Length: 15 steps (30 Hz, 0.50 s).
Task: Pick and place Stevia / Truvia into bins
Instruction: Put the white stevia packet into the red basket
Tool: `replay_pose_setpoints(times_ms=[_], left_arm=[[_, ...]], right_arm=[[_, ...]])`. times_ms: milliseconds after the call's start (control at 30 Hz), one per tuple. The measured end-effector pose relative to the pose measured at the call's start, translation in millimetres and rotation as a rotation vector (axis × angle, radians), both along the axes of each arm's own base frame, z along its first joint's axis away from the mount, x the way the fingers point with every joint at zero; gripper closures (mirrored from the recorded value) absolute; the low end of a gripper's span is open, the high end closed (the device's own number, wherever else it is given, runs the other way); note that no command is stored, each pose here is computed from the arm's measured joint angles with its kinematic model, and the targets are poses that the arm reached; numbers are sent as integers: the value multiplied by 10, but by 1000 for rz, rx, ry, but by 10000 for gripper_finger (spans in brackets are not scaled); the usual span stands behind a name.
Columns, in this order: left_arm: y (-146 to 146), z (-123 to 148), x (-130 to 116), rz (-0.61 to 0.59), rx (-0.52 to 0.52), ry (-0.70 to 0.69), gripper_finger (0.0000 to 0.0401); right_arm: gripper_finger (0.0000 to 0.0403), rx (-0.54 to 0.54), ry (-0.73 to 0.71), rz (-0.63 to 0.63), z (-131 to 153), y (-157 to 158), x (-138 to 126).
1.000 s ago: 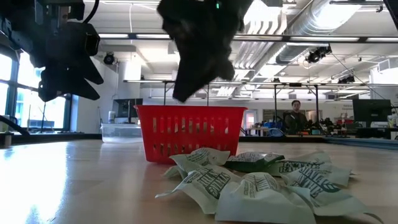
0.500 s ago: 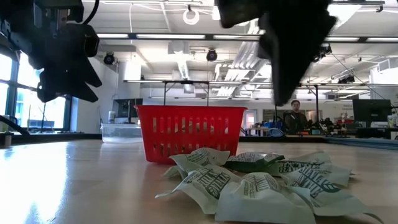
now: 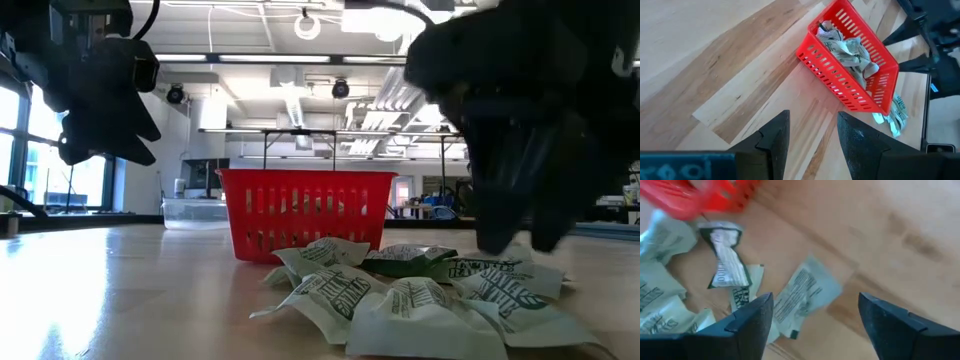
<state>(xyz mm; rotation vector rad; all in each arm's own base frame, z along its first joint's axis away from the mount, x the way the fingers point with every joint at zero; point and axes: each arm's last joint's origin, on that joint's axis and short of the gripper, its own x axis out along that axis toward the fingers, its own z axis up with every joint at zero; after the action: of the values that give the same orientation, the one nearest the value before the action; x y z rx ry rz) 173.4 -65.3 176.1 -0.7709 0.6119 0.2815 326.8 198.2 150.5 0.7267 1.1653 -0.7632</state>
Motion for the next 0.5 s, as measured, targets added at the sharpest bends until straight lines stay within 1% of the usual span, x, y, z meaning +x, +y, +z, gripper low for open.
replay_pose_setpoints(times_ms=[67,167,267,367,500], left_arm=[[-3,-1,-1,-9,-6,3,203],[-3,-3,-2,-10,-5,6,203],[-3,-4,-3,-10,-5,7,203],[-3,-3,-3,-10,-6,6,203],[-3,-4,-3,-9,-6,6,203]], right_arm=[[122,42,-3,-29,-57,-17,4],[133,70,-32,-34,-117,-47,31],[159,89,-28,-47,-133,-103,51],[210,75,-1,-52,-147,-146,36],[310,49,49,-35,-155,-181,-3]])
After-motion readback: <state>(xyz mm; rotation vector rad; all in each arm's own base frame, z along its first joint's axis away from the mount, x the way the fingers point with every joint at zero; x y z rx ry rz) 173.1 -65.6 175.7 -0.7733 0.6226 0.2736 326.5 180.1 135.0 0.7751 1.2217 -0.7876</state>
